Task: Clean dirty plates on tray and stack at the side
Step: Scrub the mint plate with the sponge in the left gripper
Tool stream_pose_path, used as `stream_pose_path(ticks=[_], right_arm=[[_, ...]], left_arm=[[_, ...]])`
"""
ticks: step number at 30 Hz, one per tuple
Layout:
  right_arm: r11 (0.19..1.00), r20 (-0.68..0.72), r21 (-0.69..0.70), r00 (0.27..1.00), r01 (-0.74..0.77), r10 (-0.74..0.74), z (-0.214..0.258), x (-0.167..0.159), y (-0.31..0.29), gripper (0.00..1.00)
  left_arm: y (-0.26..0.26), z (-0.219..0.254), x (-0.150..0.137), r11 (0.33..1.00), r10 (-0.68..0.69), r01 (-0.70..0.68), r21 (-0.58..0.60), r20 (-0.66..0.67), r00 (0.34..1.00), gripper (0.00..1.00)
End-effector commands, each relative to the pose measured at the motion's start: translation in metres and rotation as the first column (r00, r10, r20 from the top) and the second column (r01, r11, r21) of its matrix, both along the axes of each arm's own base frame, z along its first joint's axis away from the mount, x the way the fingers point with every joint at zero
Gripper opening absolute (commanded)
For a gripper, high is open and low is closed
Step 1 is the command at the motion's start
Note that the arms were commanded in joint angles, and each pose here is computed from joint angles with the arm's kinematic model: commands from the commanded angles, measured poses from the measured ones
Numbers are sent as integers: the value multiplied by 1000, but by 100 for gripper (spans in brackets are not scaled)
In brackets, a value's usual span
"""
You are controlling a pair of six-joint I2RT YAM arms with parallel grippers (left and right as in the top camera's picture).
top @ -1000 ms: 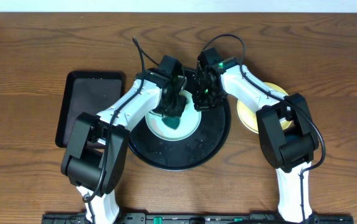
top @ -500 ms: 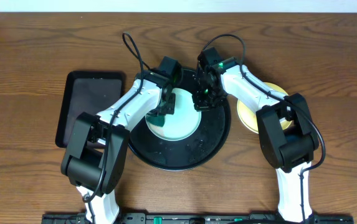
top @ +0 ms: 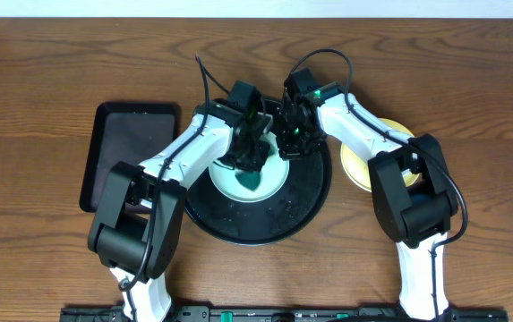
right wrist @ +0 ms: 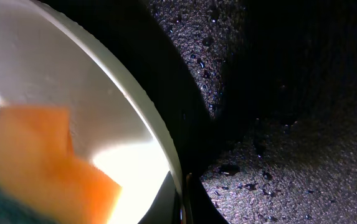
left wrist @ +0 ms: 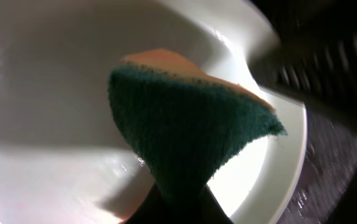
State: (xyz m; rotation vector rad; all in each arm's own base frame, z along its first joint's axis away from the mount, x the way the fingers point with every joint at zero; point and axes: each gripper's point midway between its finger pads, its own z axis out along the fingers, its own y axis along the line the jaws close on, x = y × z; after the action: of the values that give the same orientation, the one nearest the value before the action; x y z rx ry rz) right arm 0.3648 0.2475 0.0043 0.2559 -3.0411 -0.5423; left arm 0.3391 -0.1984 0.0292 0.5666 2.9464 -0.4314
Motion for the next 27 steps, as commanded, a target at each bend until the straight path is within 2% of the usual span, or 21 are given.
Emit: stream_pose_path(ticks=[1,6,8,12,14,17,18,20,25,27], right_arm=[[1000,-21,-27,1000,-7,6,-12,-5,-2,1],[1000,-21,-27,1000,-7,6,-12,-5,-2,1],[1000,-21,-27,1000,-7,6,-12,-5,-2,1],[1000,-21,-27,1000,-7,6,-12,-5,-2,1],[1000,-21,-27,1000,-7,6,-12,-5,-2,1],[1000,-21,-27,1000,-7,6,-12,-5,-2,1],[1000,-20,-27,1000,-7,6,-12,-4,-2,1],[1000,-20,-27,1000,-7,6,-12,-4,-2,1],[1000,-21,-27,1000,-7,6,-12,-5,-2,1],[1000,-21,-27,1000,-7,6,-12,-5,-2,1]], left_arm=[[25,-6,22,986,84,-96,134,93,992,8],[80,0,45,849,323,-408,336,281,904,7],[84,1,44,827,354,-443,346,291,889,8],[76,-4,30,850,359,-412,329,211,909,7],[66,-8,19,884,329,-355,303,136,935,7],[40,-10,-1,963,179,-176,204,2,984,7],[27,-9,-9,987,95,-88,136,-44,995,7],[9,-5,-19,999,-21,23,31,-79,997,7],[8,-3,-3,1000,-8,8,4,-25,1000,7],[28,-2,15,990,119,-120,76,18,993,7]])
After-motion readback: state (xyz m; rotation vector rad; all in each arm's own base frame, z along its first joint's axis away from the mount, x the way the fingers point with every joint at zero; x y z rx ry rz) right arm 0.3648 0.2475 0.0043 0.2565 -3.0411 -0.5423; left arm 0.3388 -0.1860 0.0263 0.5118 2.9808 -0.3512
